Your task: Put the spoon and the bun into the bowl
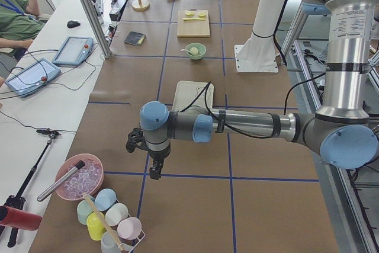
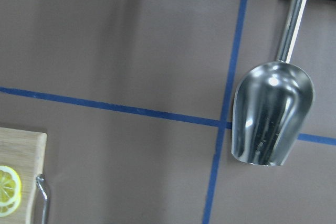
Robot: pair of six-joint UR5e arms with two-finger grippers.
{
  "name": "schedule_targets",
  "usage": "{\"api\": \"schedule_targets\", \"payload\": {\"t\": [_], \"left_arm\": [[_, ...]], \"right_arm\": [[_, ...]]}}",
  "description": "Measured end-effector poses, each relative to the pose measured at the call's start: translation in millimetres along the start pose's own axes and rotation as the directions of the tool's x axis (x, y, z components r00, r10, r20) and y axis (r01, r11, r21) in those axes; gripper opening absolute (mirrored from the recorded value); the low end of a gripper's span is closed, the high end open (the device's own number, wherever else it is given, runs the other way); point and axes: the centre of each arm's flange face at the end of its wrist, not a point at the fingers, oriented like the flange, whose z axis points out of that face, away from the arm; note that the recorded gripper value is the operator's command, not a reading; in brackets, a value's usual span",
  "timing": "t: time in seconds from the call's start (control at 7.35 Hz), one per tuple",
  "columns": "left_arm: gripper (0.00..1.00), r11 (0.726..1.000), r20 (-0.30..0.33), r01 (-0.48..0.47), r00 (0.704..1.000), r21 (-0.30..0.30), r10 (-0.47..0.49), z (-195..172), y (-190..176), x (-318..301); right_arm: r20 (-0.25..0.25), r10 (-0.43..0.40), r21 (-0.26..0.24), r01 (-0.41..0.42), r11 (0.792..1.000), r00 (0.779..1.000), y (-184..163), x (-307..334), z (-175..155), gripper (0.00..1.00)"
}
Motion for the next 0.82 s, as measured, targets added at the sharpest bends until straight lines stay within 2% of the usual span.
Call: {"api": "schedule_targets", "payload": {"t": [0.41,0.82], "left_arm": [[1.0,1.0,0.0,0.001,1.0,-0.001,-0.001,0.5,0.3,-0.6],[1.0,1.0,-0.002,0.008,1.0,-0.008,-0.008,4.2,6.0,-3.1]], "right_arm": [[0.001,0.017,-0.016,-0.017,1.0,1.0,45.2,68.7,8.4,1.0],[-0.005,0.066,-0.018,-0.066,0.998,0.998,60.1,74.2,10.6,1.0]]}}
